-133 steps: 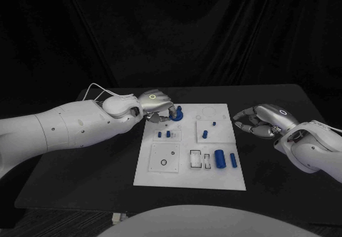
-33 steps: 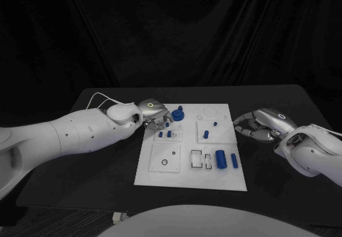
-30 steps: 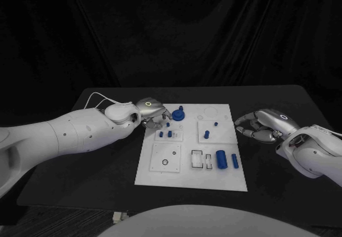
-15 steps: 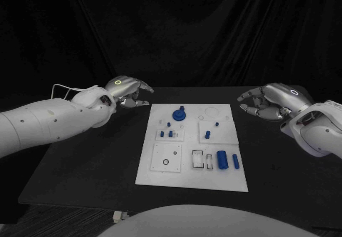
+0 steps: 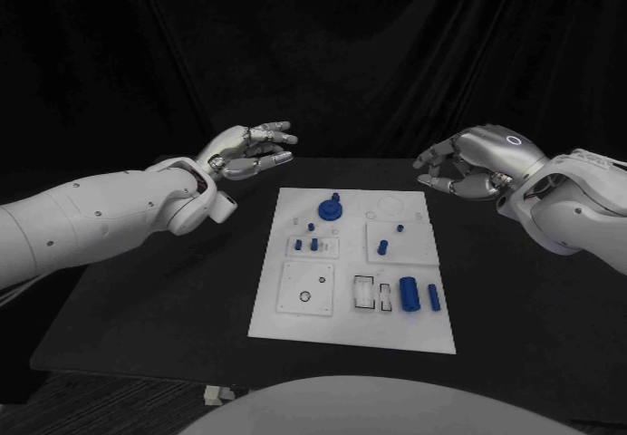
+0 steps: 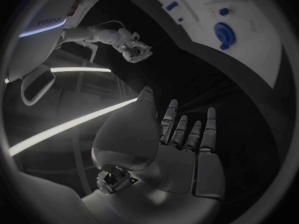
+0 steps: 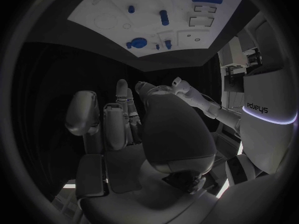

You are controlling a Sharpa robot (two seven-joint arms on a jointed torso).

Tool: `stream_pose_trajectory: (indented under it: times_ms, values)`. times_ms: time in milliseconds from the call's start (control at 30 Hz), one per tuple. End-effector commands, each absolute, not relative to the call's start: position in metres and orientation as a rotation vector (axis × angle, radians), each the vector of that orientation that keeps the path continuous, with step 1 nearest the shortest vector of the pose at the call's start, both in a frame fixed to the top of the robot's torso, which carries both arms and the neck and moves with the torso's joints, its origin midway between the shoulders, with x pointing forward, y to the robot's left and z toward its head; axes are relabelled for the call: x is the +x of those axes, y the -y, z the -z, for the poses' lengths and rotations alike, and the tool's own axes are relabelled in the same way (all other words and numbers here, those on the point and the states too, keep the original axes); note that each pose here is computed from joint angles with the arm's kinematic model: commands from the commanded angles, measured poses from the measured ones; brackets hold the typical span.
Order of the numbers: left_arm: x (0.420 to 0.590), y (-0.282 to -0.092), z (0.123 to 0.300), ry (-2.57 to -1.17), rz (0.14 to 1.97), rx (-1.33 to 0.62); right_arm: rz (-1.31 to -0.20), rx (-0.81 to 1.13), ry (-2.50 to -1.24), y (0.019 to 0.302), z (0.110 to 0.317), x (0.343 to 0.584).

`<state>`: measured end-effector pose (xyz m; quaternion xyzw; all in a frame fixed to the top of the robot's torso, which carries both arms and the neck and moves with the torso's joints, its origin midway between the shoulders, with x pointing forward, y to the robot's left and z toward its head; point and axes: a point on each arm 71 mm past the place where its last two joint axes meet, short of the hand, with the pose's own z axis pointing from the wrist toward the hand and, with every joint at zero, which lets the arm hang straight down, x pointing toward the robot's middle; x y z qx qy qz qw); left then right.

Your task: Assemble the parts on the task board

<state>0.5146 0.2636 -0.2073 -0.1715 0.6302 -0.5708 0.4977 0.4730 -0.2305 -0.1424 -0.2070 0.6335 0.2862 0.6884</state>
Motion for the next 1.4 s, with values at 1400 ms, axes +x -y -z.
stream_pose_trajectory:
  times_ms: [1400]
  values:
    - [0.468,-0.259,0.227,-1.278,1.840,-0.607,-0.441,-0.570,-1.727,0.218,0.243,0.482]
